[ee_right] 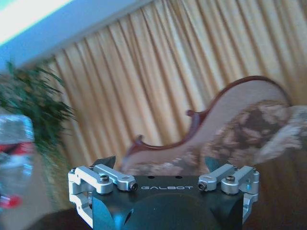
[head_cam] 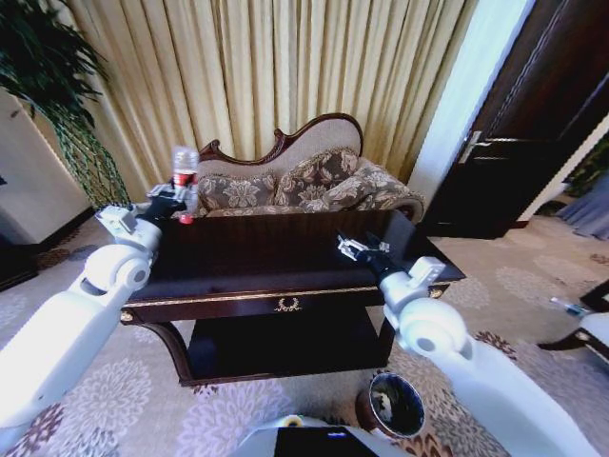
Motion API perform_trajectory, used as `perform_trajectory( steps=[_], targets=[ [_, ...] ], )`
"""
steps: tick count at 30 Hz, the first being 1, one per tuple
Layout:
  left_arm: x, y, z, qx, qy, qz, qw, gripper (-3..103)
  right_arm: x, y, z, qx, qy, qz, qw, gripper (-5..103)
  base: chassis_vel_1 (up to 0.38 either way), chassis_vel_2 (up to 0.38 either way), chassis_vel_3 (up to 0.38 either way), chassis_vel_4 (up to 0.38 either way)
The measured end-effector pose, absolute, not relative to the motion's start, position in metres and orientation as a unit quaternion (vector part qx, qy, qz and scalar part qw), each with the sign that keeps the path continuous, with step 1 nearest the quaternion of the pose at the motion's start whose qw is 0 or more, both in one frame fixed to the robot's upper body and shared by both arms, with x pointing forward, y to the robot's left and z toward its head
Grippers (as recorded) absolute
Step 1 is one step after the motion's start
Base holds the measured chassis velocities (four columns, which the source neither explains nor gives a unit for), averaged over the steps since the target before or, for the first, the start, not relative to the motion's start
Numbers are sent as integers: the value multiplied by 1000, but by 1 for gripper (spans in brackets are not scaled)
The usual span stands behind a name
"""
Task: Move to the front of the table and place the trash on the table into the trash bin.
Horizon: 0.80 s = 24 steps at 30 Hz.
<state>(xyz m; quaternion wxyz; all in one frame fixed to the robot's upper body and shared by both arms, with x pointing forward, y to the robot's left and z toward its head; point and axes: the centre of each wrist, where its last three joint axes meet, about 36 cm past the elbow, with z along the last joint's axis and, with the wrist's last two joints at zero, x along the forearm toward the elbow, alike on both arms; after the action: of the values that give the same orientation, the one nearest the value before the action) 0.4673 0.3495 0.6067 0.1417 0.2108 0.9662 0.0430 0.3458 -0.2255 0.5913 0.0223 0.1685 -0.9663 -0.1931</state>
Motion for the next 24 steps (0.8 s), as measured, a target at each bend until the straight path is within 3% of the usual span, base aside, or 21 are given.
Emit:
perform_trajectory(
  steps=[5, 8, 15, 24],
  targets=[
    [461, 343, 606, 273, 948, 65, 151, 27, 341, -229, 608, 210, -950, -230, 24, 100, 0, 0, 0, 0],
    [459, 342, 604, 313, 926, 132, 163, 27, 336, -230, 617, 239, -940, -241, 28, 100, 0, 0, 0, 0],
    [453, 328, 604, 342, 908, 183, 160, 27, 332, -222, 615, 263, -931, -250, 35, 100, 0, 0, 0, 0],
    [444, 308, 603, 338, 915, 167, 141, 27, 333, -215, 614, 289, -926, -241, 24, 100, 0, 0, 0, 0]
  ],
)
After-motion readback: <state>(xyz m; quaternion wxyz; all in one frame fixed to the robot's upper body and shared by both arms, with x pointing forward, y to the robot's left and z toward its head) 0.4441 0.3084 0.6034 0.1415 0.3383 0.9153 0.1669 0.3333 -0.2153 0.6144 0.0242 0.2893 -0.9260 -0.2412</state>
